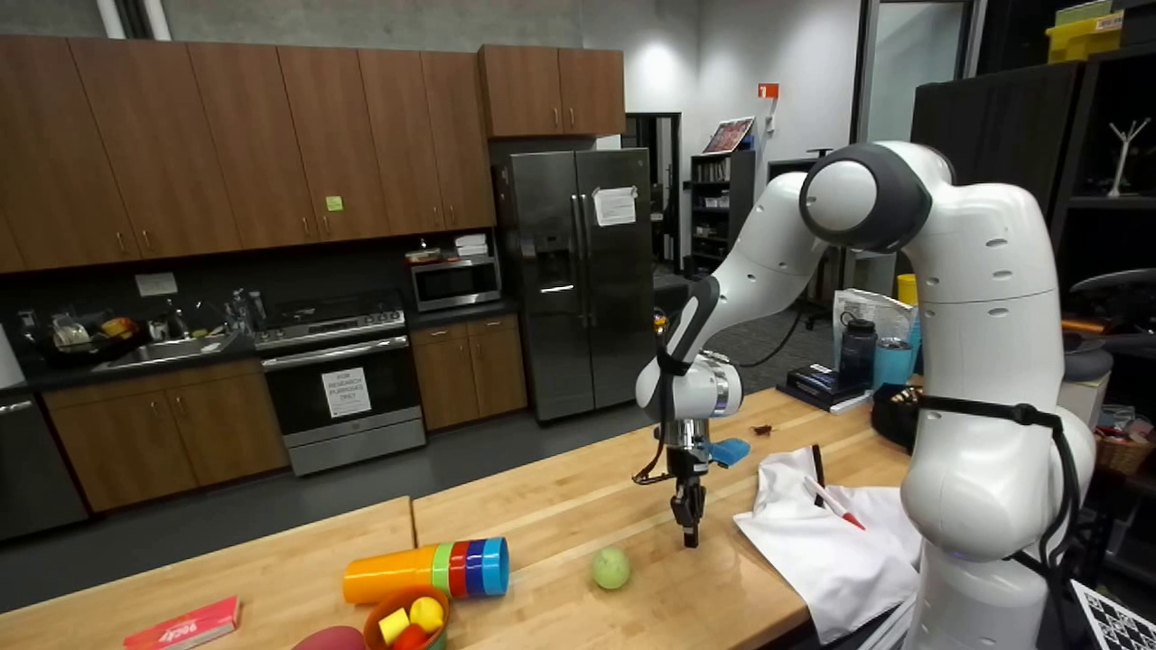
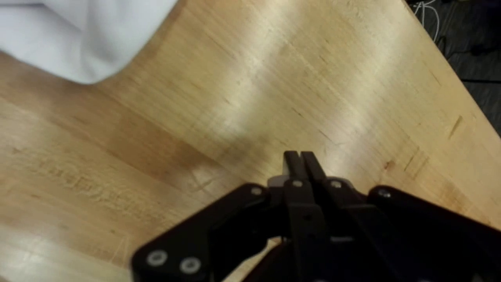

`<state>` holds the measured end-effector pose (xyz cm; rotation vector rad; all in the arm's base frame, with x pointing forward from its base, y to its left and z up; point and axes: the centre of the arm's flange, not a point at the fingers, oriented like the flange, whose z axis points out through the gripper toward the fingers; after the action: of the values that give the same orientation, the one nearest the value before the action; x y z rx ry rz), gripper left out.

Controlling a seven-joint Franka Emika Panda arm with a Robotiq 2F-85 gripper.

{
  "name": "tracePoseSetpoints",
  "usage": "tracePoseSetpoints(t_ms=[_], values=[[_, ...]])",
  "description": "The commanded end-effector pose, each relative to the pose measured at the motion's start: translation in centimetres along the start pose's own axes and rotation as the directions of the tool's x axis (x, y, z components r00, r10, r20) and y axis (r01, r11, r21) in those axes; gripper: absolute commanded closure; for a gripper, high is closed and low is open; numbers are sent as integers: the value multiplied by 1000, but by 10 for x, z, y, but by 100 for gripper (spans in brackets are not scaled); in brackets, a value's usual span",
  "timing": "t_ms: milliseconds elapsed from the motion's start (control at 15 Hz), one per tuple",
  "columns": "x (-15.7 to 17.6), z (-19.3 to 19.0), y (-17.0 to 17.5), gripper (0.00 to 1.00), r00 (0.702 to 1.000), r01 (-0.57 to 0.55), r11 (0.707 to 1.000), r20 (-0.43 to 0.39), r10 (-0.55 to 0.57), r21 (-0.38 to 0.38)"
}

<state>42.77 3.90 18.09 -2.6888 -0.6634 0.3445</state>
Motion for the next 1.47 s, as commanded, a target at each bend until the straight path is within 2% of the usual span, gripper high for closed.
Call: tracePoseSetpoints(t_ms=[0, 133, 333, 400, 467, 533, 733, 1000, 1133, 1200, 1267, 1400], values=[[0, 1, 0, 88, 1000, 0, 1000, 1, 0, 1], [0, 1, 0, 74, 1000, 1, 1000, 2, -1, 1], [0, 2, -1, 74, 1000, 1, 1000, 3, -1, 1], [1, 2, -4, 49, 998, 59, 998, 35, -59, 1], [-1, 2, -6, 49, 986, 151, 989, 74, -151, 5], [-6, 3, -5, 45, 976, 196, 981, 97, -195, 0], [-13, 3, 5, 26, 925, 341, 939, 191, -329, -34], [-15, 0, 18, 1, 817, 538, 841, 275, -506, -51], [-12, -2, 24, 0, 746, 625, 779, 328, -579, -46], [-14, 3, 14, 4, 802, 556, 830, 296, -519, -52], [-14, 2, 16, 0, 781, 583, 811, 310, -542, -50], [-12, 1, 17, 0, 765, 603, 796, 318, -560, -48]])
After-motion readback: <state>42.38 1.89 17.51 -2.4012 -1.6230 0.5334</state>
